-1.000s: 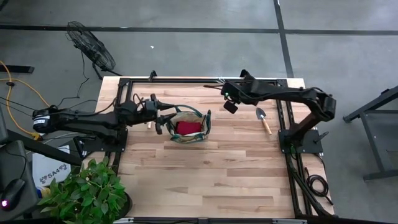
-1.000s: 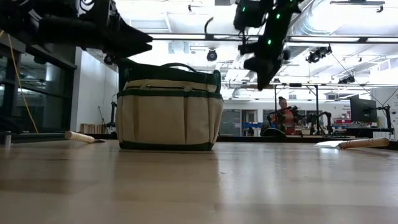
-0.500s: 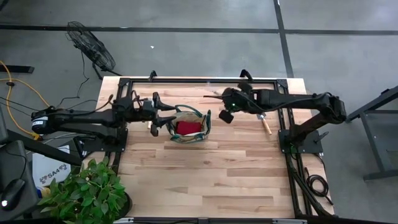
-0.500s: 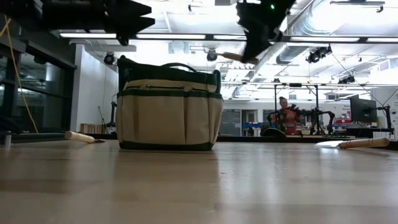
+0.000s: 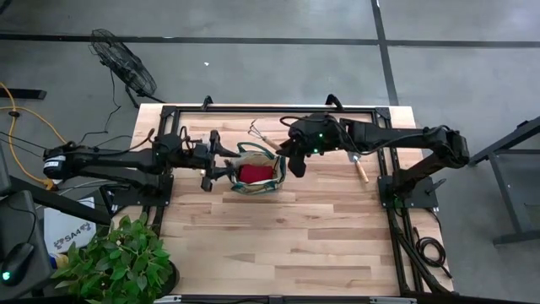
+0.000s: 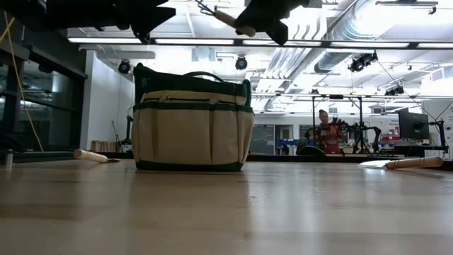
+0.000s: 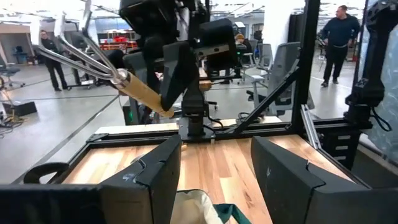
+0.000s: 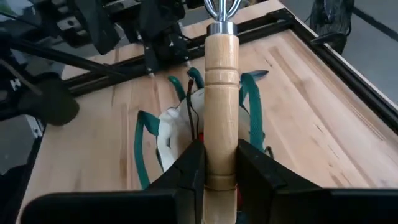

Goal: Pick & Place Garden tools in Gardening bag
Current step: Put the light brown hand rake into the light brown gardening bag

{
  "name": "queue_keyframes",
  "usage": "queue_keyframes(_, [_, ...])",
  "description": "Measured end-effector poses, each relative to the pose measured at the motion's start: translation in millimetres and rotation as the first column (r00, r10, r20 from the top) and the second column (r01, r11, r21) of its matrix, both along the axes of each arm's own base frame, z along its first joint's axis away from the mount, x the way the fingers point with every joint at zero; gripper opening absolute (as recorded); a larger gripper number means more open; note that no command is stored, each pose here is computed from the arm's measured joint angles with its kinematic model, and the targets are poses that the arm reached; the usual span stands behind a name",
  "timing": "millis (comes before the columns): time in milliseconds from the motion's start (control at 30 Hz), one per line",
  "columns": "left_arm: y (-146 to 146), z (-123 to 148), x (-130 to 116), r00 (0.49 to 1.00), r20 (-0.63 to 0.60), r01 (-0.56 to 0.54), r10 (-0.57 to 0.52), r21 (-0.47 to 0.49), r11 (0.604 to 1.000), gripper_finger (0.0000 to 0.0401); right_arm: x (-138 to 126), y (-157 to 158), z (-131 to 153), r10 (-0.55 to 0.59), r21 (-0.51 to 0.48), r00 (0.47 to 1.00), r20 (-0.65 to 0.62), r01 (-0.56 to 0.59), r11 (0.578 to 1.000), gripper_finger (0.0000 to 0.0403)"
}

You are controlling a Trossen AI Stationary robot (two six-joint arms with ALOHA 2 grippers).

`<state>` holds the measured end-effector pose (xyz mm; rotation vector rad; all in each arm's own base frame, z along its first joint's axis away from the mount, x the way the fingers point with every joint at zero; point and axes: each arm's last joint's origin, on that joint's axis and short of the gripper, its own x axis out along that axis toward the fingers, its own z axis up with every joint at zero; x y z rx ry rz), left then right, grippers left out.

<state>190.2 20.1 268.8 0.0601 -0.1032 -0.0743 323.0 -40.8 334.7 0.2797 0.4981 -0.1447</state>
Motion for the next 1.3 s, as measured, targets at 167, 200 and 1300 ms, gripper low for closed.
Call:
queue_keyframes(167, [-4.4, 0.2, 0.6, 1.000, 0.000, -0.014, 0.014, -0.025, 1.000, 0.0191, 0.4, 9.4, -1.8, 0.016, -0.101, 0.999, -0.030, -0.019, 0.995, 0.0058])
queue_keyframes(200, [-4.8, 0.2, 0.7, 1.000, -0.001, -0.015, 0.015, -0.034, 0.999, 0.0191, 0.7, 13.1, -1.8, 0.024, -0.128, 0.999, -0.034, -0.028, 0.991, 0.0058])
queue_keyframes(1300, [1.6, 62.5, 44.4, 0.969, -0.243, -0.123, 0.047, -0.306, 0.944, 0.0191, 15.4, 107.4, -24.7, -0.074, -0.872, 0.869, -0.490, -0.488, 0.042, 0.0058])
